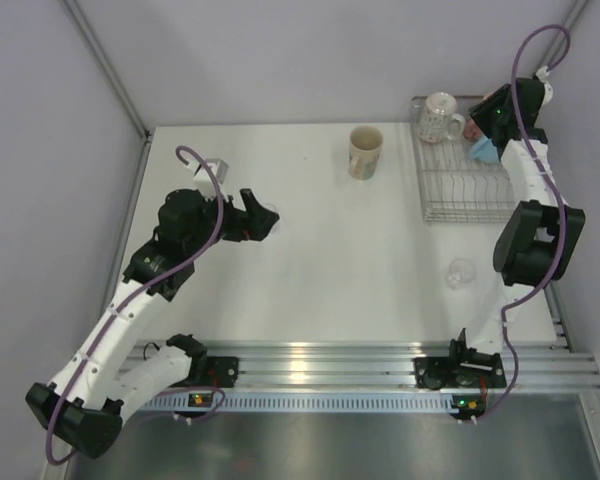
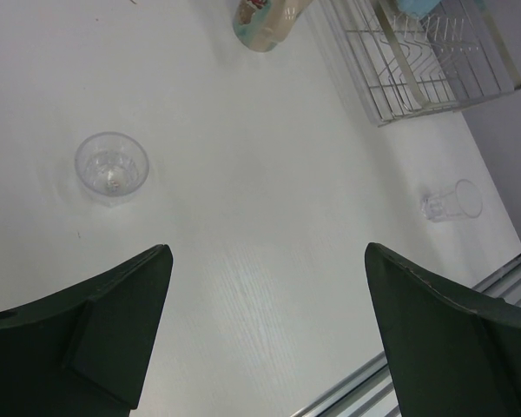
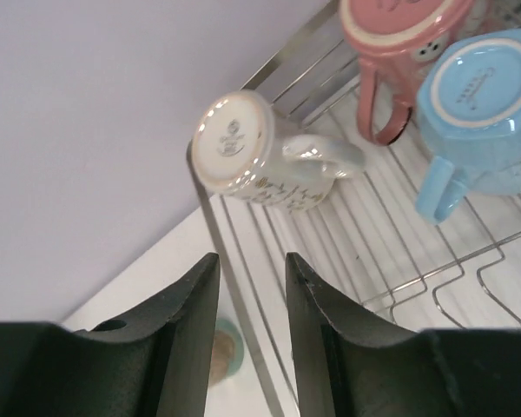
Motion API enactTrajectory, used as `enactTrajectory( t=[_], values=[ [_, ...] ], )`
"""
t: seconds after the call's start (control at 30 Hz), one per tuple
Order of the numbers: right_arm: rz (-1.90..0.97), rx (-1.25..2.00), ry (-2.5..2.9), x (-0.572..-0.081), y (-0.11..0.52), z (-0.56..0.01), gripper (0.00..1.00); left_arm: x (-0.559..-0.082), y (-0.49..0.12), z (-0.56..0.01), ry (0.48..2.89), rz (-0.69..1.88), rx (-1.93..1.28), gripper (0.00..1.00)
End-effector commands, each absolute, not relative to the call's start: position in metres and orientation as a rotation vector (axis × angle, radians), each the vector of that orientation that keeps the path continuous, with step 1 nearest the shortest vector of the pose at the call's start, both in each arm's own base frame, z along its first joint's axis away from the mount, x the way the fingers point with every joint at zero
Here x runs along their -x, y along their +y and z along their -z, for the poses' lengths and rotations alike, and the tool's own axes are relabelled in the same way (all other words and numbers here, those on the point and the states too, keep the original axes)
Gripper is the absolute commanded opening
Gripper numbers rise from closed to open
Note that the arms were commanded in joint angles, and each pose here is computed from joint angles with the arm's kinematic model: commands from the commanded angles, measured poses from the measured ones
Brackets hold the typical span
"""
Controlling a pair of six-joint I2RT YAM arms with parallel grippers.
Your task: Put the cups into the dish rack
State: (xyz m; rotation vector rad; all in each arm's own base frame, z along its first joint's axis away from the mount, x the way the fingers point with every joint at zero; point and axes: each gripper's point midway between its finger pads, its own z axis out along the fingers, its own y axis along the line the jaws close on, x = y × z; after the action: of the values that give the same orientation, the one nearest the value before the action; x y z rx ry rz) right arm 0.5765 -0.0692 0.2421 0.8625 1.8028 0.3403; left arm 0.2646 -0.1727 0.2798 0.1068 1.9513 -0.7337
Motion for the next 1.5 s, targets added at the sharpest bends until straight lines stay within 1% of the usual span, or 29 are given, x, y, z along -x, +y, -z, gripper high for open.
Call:
enactTrajectory(
  t=[0.0,0.13,0.3,0.37,0.4,0.43,0.47,0.5,0.53,0.57,0.63,0.67,0.7,0.73,0.77,0.8,1.03,1.1,1.13,1.23,1.47],
  values=[
    [-0.627,-0.501,1.821,-0.556,-0.016,-0.315,0.37,-0.263,-0.171,-0.286,1.952,0.724,-0.108,0.98],
    [-0.679,-0.354,1.875,-0.514,0.013,-0.309,0.37,-0.270,-0.171,-0.294,1.959,0.698,-0.114,0.98],
    [-0.699,-0.250,1.888,-0.460,0.053,-0.299,0.38,-0.287,-0.175,-0.303,1.965,0.682,-0.086,0.96],
    [-0.689,-0.213,1.894,-0.432,0.068,-0.295,0.39,-0.303,-0.183,-0.307,1.974,0.667,-0.126,0.96],
    [-0.706,-0.188,1.930,-0.418,0.085,-0.277,0.39,-0.308,-0.185,-0.309,1.975,0.652,-0.144,0.95],
    [-0.729,-0.141,1.899,-0.401,0.102,-0.288,0.39,-0.322,-0.189,-0.312,1.977,0.625,-0.172,0.95],
    [-0.754,-0.122,1.890,-0.391,0.112,-0.286,0.40,-0.329,-0.190,-0.314,1.977,0.604,-0.182,0.95],
    [-0.808,-0.110,1.900,-0.378,0.129,-0.269,0.40,-0.337,-0.192,-0.330,1.946,0.601,-0.193,0.94],
    [-0.833,-0.090,1.862,-0.365,0.135,-0.277,0.40,-0.344,-0.196,-0.330,1.946,0.592,-0.218,0.94],
    [-0.857,-0.081,1.863,-0.356,0.142,-0.272,0.40,-0.354,-0.203,-0.323,1.968,0.595,-0.242,0.93],
    [-0.905,-0.072,1.835,-0.339,0.152,-0.267,0.40,-0.368,-0.213,-0.337,1.939,0.600,-0.291,0.92],
    [-0.918,-0.068,1.826,-0.334,0.154,-0.265,0.39,-0.378,-0.227,-0.323,1.969,0.633,-0.344,0.92],
    [-0.923,-0.069,1.813,-0.327,0.154,-0.259,0.39,-0.386,-0.234,-0.337,1.927,0.633,-0.391,0.91],
    [-0.916,-0.076,1.809,-0.324,0.152,-0.256,0.39,-0.391,-0.240,-0.338,1.920,0.641,-0.426,0.89],
    [-0.908,-0.085,1.813,-0.321,0.150,-0.251,0.40,-0.406,-0.249,-0.317,1.960,0.634,-0.458,0.89],
    [-0.889,-0.111,1.822,-0.317,0.145,-0.246,0.40,-0.415,-0.257,-0.332,1.910,0.624,-0.509,0.88],
    [-0.867,-0.131,1.776,-0.310,0.139,-0.262,0.40,-0.472,-0.315,-0.324,1.831,0.675,-0.680,0.87],
    [-0.883,-0.112,1.772,-0.308,0.142,-0.266,0.40,-0.484,-0.323,-0.318,1.816,0.639,-0.709,0.87],
    [-0.896,-0.099,1.771,-0.306,0.144,-0.268,0.40,-0.500,-0.326,-0.308,1.826,0.606,-0.692,0.87],
    [-0.898,-0.099,1.774,-0.304,0.144,-0.266,0.40,-0.527,-0.333,-0.294,1.836,0.570,-0.646,0.86],
    [-0.904,-0.083,1.773,-0.301,0.146,-0.268,0.40,-0.550,-0.363,-0.262,1.844,0.660,-0.570,0.81]
  ],
)
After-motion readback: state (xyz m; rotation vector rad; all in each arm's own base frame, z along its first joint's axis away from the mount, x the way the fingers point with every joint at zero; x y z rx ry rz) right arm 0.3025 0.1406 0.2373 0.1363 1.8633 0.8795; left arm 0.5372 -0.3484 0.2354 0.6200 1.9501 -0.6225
